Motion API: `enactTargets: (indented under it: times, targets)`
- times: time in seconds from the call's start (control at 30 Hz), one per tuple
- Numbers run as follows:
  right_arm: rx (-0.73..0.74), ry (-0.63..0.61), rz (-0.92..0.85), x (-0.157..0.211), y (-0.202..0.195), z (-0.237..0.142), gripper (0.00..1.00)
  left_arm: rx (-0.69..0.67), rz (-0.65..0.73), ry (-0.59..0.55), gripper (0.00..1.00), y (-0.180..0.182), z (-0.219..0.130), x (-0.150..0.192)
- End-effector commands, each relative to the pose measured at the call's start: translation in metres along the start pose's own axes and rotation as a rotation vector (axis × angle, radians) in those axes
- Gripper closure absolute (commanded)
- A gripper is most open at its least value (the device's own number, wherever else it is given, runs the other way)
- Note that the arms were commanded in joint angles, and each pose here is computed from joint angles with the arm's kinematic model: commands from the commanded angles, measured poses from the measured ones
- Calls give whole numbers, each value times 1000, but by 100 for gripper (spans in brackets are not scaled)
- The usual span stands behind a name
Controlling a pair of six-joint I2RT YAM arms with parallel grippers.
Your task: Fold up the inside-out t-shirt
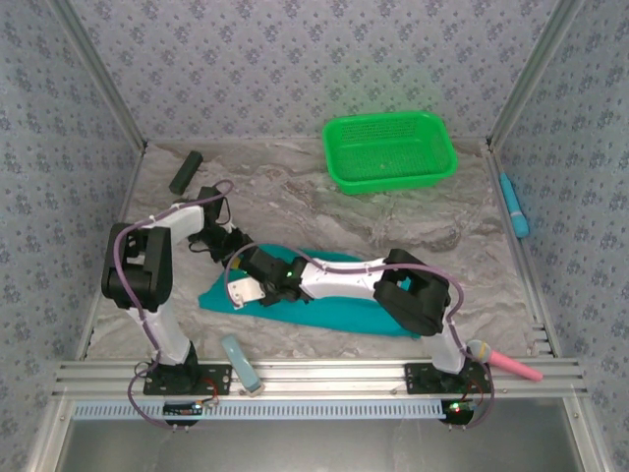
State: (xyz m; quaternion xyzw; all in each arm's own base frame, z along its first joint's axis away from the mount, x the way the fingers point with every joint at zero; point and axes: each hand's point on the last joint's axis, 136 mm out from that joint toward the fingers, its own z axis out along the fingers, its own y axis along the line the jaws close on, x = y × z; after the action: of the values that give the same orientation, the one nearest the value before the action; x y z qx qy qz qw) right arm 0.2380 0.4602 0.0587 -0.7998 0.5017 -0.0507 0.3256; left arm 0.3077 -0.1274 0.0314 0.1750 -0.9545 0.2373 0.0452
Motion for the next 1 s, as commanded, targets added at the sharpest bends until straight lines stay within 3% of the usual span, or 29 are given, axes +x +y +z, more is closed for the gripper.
enactTargets:
  times: [0.0,0.27,0.47,0.73,0.97]
  targets:
    - [42,60,-98,7,1,14,49,-2,1,20,57,2,5,1]
    - [218,14,-165,-16,-13,12,50,1,-2,23,57,1,7,-1]
    - [360,-249,-93,-44,-13,-20,48,6,-13,24,57,-1,7,-3]
    - [330,-528,147,-57,-12,-79,47,15,10,3,56,-9,-1,-11]
    - [331,-551,369,-25,-28,-94,47,22,26,-4,55,-11,-13,-10]
